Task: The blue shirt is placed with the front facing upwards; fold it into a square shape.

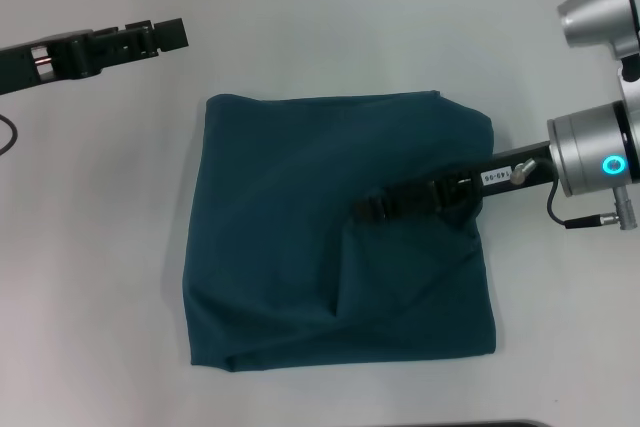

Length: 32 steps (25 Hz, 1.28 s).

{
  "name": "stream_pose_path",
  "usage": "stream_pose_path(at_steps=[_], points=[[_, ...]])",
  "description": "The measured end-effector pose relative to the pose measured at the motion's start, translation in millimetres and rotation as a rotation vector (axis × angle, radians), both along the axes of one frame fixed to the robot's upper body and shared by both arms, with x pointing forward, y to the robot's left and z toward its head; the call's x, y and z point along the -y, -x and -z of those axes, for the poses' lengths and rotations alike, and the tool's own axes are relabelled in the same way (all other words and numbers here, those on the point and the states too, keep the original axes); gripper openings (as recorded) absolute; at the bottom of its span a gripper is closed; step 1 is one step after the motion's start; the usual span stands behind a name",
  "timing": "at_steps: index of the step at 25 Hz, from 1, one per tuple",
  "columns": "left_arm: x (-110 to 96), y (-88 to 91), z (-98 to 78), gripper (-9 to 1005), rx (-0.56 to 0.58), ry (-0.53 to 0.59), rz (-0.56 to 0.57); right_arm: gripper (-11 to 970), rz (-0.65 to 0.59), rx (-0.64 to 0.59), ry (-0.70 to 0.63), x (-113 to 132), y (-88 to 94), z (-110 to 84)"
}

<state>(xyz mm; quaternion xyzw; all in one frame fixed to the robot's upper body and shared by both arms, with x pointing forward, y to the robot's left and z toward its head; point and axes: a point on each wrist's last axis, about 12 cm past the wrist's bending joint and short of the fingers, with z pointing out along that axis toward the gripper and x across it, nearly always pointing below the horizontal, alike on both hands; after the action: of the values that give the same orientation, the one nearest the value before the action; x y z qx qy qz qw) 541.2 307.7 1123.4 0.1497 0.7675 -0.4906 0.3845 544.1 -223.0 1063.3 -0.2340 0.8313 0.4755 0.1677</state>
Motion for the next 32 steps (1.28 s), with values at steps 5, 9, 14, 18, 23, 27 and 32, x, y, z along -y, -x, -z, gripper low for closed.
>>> stream_pose_path(at_steps=[5, 9, 14, 18, 23, 27, 32], points=[[1, 0.7, 1.7, 950, -0.008, 0.005, 0.002, 675, -0.012, -0.007, 0.0, 0, 2.1, 0.4], [1, 0.9, 2.3, 951, -0.01, 0.006, 0.003, 499, -0.032, -0.012, -0.01, 2, 5.5, -0.7], [1, 0.8, 2.1, 951, -0.009, 0.009, 0.003, 212, -0.08, -0.028, -0.041, 6, 15.6, -1.7], [1, 0.8, 1.9, 950, -0.008, 0.011, -0.001, 142, -0.082, -0.052, -0.054, 14, 25.8, 2.0], [1, 0.8, 1.9, 950, -0.008, 0.012, -0.002, 54, -0.057, -0.073, -0.06, 32, 41.5, 6.8], [5, -0.1, 2.0, 951, -0.007, 0.019, 0.004, 40, -0.029, -0.076, -0.065, 47, 53.5, 8.3], [9, -0.8, 2.5, 951, -0.007, 0.025, 0.008, 37, -0.011, -0.083, -0.059, 59, 64.0, 10.8]])
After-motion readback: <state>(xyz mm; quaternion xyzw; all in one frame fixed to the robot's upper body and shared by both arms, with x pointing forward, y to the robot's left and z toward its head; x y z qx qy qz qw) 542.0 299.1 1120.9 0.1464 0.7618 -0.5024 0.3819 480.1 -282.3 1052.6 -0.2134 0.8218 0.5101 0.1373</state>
